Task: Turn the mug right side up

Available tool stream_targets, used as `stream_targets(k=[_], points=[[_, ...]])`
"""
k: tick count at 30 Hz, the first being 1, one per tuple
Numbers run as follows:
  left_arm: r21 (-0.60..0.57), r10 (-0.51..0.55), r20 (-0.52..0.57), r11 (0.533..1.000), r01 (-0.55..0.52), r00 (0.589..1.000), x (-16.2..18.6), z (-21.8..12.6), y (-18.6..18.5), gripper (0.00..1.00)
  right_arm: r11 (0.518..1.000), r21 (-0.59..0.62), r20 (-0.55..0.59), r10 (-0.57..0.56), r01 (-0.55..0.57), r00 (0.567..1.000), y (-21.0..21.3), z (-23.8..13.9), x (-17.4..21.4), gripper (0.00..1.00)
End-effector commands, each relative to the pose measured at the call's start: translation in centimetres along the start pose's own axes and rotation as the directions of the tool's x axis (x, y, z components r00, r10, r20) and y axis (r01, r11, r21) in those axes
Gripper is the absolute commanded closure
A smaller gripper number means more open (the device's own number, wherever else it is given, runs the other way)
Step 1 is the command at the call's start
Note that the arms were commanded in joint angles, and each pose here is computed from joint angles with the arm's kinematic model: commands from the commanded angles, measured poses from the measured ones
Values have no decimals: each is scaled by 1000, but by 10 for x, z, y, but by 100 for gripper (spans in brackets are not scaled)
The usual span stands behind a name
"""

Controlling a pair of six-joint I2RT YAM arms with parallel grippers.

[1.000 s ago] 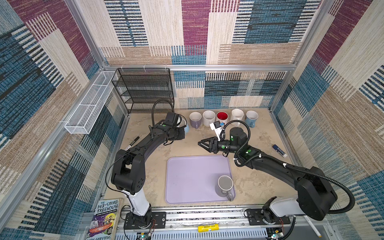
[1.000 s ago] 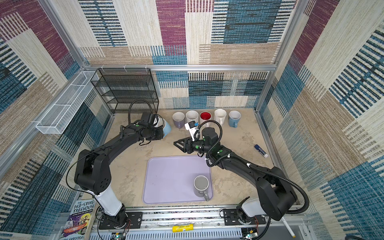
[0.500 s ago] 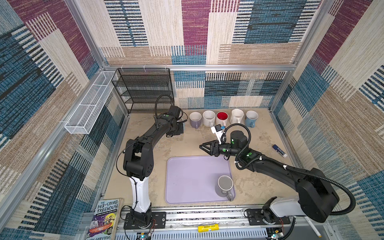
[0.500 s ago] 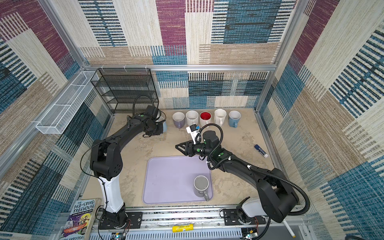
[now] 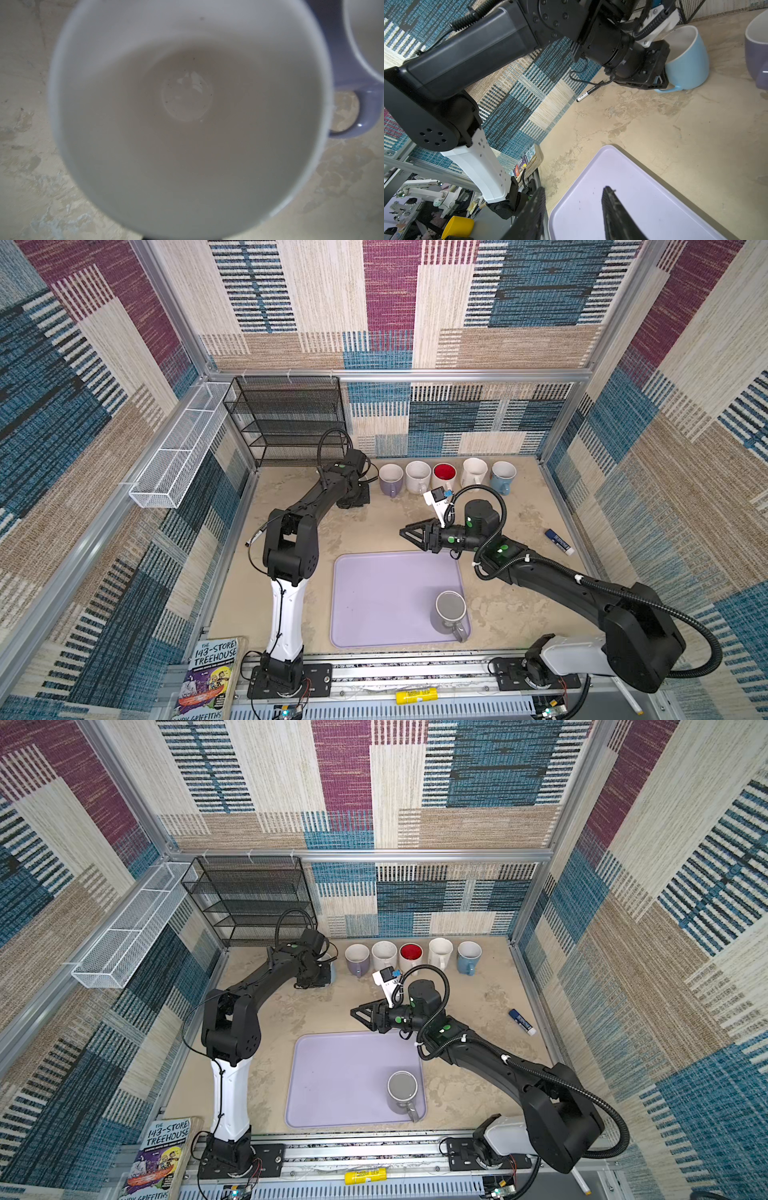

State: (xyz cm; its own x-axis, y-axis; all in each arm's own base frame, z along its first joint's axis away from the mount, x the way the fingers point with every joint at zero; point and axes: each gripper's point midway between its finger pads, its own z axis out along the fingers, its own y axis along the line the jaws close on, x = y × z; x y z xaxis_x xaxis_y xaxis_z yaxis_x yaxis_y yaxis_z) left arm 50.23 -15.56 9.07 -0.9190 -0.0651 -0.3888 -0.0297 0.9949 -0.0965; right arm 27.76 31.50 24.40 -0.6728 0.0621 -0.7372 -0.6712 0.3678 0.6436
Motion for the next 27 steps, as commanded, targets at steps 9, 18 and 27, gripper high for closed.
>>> stream_targets(k=[9, 18, 27], points=[[-18, -6, 11, 1000, 6, 1000, -17, 7, -2, 100, 1000, 9, 11, -27, 27, 1000, 1, -2, -6, 53], [-10, 0, 9, 1000, 0, 1000, -20, 8, -5, 100, 1000, 15, 10, -26, 26, 1000, 0, -3, -5, 53], [5, 2, 11, 1000, -2, 1000, -22, 6, -8, 89, 1000, 11, 13, -26, 25, 1000, 0, -4, -5, 53]])
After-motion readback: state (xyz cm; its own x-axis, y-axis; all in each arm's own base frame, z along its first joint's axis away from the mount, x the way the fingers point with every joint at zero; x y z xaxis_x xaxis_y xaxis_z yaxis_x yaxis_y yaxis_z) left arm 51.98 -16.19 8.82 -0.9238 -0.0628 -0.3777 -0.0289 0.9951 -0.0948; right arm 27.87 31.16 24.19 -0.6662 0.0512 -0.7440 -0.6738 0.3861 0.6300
